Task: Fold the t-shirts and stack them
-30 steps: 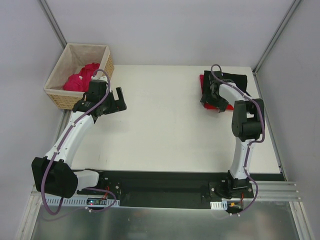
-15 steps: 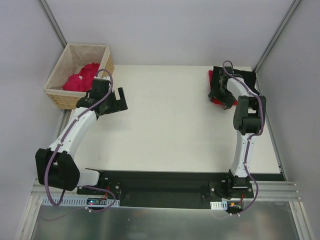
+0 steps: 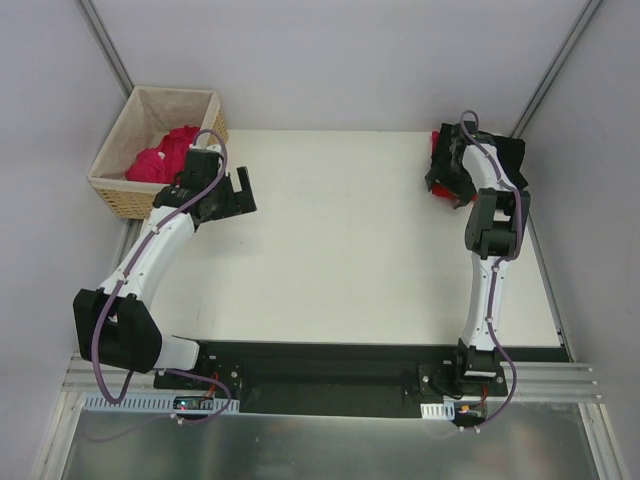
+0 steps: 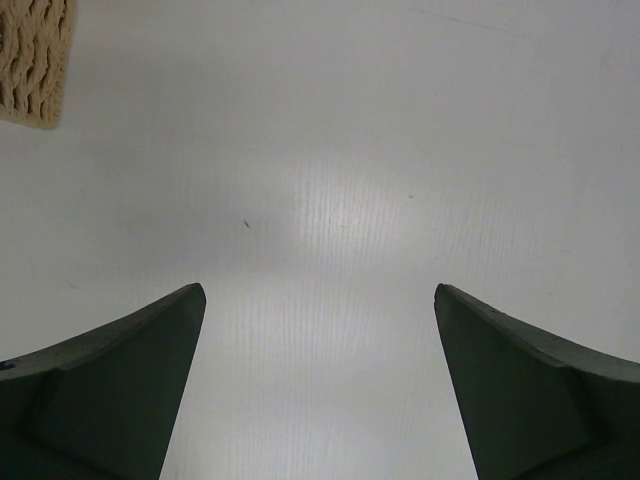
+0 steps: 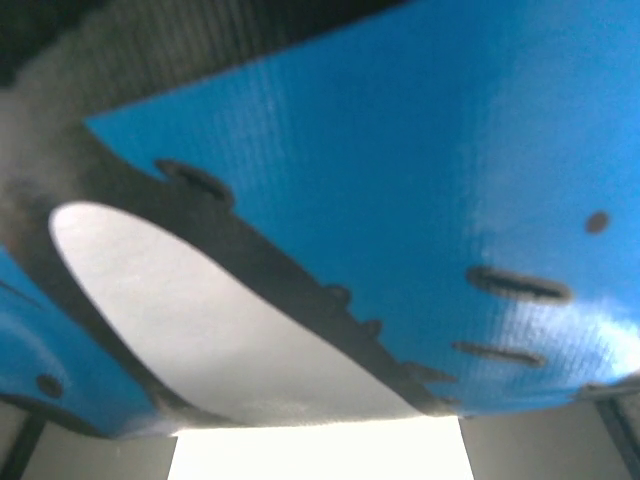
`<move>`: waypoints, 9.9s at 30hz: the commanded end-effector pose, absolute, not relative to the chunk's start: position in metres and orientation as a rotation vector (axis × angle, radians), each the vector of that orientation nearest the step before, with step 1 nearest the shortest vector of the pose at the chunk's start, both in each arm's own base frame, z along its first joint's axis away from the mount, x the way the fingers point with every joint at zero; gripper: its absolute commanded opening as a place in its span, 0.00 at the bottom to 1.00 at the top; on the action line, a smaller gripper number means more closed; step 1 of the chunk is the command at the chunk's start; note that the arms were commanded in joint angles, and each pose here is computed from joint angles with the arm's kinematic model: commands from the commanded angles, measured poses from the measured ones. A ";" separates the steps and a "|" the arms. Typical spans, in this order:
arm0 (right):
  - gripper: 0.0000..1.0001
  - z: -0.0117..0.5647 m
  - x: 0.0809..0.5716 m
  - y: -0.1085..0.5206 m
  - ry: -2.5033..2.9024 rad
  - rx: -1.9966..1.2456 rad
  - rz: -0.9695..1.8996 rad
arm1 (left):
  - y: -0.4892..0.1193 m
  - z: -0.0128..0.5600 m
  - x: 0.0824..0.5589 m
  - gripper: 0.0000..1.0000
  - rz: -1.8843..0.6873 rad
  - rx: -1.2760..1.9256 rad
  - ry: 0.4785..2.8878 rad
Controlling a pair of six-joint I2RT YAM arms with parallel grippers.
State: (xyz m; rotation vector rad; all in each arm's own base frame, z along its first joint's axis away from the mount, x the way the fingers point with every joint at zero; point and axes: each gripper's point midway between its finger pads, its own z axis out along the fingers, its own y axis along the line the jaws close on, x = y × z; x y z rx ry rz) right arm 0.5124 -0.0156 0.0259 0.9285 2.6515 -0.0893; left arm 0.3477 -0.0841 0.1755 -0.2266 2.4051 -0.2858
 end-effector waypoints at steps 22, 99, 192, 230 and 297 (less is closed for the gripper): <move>0.97 0.103 0.561 -0.023 2.426 0.753 0.141 | -0.069 0.243 0.383 0.99 -0.145 -0.146 2.218; 0.97 0.260 0.277 0.193 2.161 -0.097 0.431 | 0.061 0.357 0.455 0.00 -0.222 -0.485 2.024; 0.97 0.247 0.269 0.203 2.143 -0.144 0.285 | -0.012 0.224 0.381 0.99 -0.079 -0.519 2.365; 0.97 0.232 0.271 0.203 2.183 -0.166 0.225 | 0.060 0.217 0.452 0.99 0.010 -0.623 2.372; 0.97 0.230 0.260 0.213 2.171 -0.187 0.260 | 0.001 0.222 0.320 0.99 -0.264 -0.625 2.341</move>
